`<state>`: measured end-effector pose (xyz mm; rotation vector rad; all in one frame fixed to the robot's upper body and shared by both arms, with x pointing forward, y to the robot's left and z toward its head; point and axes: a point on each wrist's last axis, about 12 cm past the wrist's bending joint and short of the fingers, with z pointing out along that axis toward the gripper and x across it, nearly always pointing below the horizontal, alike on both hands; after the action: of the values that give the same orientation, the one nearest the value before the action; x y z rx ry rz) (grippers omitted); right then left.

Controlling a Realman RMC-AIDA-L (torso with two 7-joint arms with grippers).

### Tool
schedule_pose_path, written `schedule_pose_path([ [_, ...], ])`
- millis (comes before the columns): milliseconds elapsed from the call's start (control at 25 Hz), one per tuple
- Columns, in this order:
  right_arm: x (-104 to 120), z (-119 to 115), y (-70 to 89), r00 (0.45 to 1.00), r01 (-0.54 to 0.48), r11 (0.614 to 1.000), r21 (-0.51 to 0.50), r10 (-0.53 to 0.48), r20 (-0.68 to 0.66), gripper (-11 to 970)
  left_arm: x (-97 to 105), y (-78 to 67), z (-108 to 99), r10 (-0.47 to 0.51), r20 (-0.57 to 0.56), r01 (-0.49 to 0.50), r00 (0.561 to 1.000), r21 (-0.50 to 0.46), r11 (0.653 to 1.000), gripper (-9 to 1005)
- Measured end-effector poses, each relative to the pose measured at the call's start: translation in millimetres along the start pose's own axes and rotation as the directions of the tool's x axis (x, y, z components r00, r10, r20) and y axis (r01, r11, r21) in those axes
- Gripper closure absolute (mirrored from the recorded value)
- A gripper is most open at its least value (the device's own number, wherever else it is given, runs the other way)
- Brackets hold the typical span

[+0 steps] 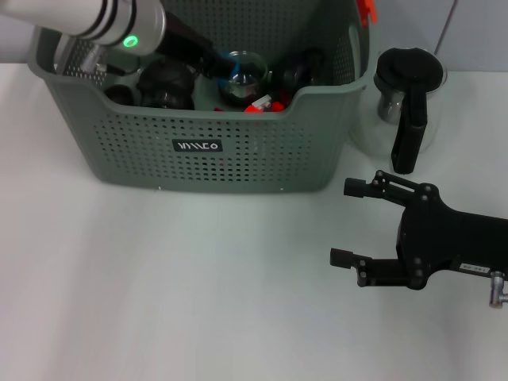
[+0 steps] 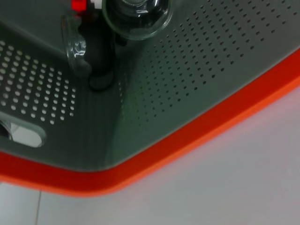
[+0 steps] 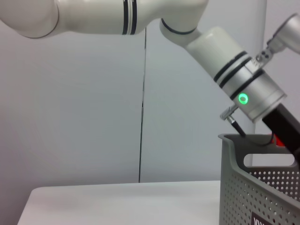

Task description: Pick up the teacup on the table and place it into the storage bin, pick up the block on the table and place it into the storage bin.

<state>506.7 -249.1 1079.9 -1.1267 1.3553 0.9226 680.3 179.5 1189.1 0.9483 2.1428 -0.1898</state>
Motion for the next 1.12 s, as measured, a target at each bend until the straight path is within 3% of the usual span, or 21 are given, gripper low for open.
schedule_pose_path([
  [120, -1, 0, -0.5, 1.000, -0.002, 1.000, -0.001, 0.002, 0.001, 14, -2, -1.3, -3, 0.002, 0.011, -0.001, 1.000, -0.006, 1.000, 530],
  [280, -2, 0, -0.7, 1.000, -0.004, 1.000, -0.006, 0.004, 0.007, 14, -3, 3.3, -34, -0.038, 0.092, 0.034, 0.995, 0.043, 0.999, 399],
  [440, -2, 1, 0.0, 1.000, -0.012, 1.000, -0.007, 0.012, 0.009, 14, 36, 13.3, -83, -0.106, 0.317, 0.063, 0.942, 0.145, 0.988, 295],
  [560, 0, 1, 0.4, 1.000, -0.017, 1.000, -0.001, 0.017, -0.002, 14, 85, 18.6, -115, -0.106, 0.501, -0.025, 0.859, 0.248, 0.968, 238],
  [640, 2, 1, 0.8, 1.000, -0.023, 1.000, 0.002, 0.023, -0.011, 14, 122, 14.7, -115, -0.097, 0.541, -0.086, 0.835, 0.302, 0.949, 199],
  [760, 8, 6, 2.0, 0.999, -0.043, 0.999, 0.007, 0.043, -0.032, 14, 176, -5.0, -102, -0.082, 0.559, -0.151, 0.825, 0.357, 0.922, 142],
  [920, 22, 20, 3.6, 0.993, -0.073, 0.997, 0.003, 0.073, -0.095, 14, 222, -36.8, -78, -0.015, 0.483, -0.199, 0.875, 0.389, 0.899, 62],
  [1120, 34, 27, 9.4, 0.989, -0.039, 0.999, -0.004, 0.038, -0.142, 14, 229, -50.7, -63, 0.020, 0.440, -0.216, 0.898, 0.400, 0.891, 62],
])
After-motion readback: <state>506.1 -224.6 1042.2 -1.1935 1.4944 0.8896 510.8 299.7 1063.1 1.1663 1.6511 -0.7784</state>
